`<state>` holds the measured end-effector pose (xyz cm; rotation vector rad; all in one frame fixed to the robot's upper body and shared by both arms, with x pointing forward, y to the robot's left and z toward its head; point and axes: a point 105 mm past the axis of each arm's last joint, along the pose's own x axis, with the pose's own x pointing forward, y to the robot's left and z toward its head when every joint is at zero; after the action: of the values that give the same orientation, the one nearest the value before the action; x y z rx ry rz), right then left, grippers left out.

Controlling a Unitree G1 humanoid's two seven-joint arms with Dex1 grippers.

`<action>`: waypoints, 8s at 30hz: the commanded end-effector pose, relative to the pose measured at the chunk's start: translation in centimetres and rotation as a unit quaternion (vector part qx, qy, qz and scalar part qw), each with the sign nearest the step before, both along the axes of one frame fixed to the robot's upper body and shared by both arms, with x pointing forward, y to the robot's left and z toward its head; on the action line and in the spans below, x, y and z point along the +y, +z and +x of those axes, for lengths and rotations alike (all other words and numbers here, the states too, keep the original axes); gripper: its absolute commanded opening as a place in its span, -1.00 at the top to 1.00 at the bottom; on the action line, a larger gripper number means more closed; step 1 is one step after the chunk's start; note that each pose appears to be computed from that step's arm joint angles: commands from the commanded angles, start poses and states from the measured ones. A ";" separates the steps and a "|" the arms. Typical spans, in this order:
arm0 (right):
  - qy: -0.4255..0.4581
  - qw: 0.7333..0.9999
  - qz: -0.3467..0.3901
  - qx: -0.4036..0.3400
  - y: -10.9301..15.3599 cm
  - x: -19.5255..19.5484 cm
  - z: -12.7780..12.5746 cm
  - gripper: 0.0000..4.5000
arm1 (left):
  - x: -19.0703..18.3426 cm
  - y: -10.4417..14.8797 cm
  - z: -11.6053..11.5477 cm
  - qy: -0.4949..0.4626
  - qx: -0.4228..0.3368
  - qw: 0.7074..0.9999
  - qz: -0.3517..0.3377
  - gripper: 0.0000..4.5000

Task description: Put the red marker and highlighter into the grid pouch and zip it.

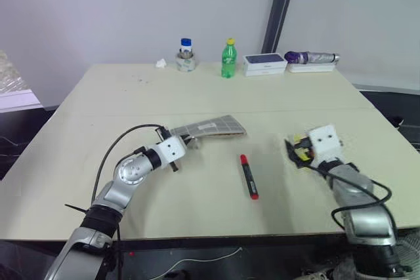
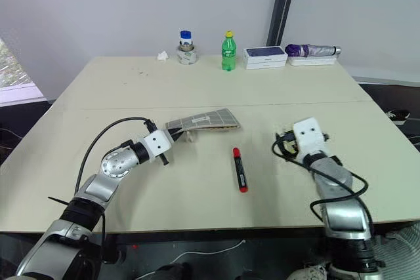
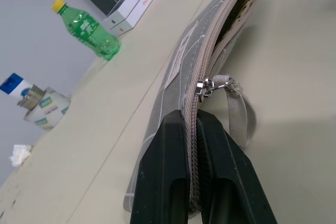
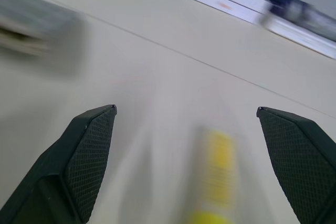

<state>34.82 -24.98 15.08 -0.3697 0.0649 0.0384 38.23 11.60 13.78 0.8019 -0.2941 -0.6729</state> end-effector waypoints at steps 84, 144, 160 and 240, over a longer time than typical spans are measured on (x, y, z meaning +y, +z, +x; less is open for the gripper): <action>0.381 0.894 -0.233 0.043 0.3 13.8 -0.1 0.61 | -3.3 1.0 -2.9 -0.145 -0.037 0.983 0.110 1.00; 0.193 0.961 -0.009 0.198 -5.7 11.5 -5.1 -0.14 | 1.3 1.2 -2.6 -0.061 -0.004 0.997 0.041 1.00; 0.322 0.935 -0.121 0.084 -2.1 11.8 -4.8 0.86 | -0.4 1.2 -2.7 -0.089 0.019 0.996 0.012 1.00; 0.367 0.904 0.212 0.064 -2.2 21.9 1.0 -0.98 | -5.4 2.1 -2.2 -0.130 -0.042 0.990 0.041 1.00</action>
<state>35.43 -2.91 11.54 0.0418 0.0899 0.8244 36.14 6.49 14.61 0.8794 -0.3992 -0.9145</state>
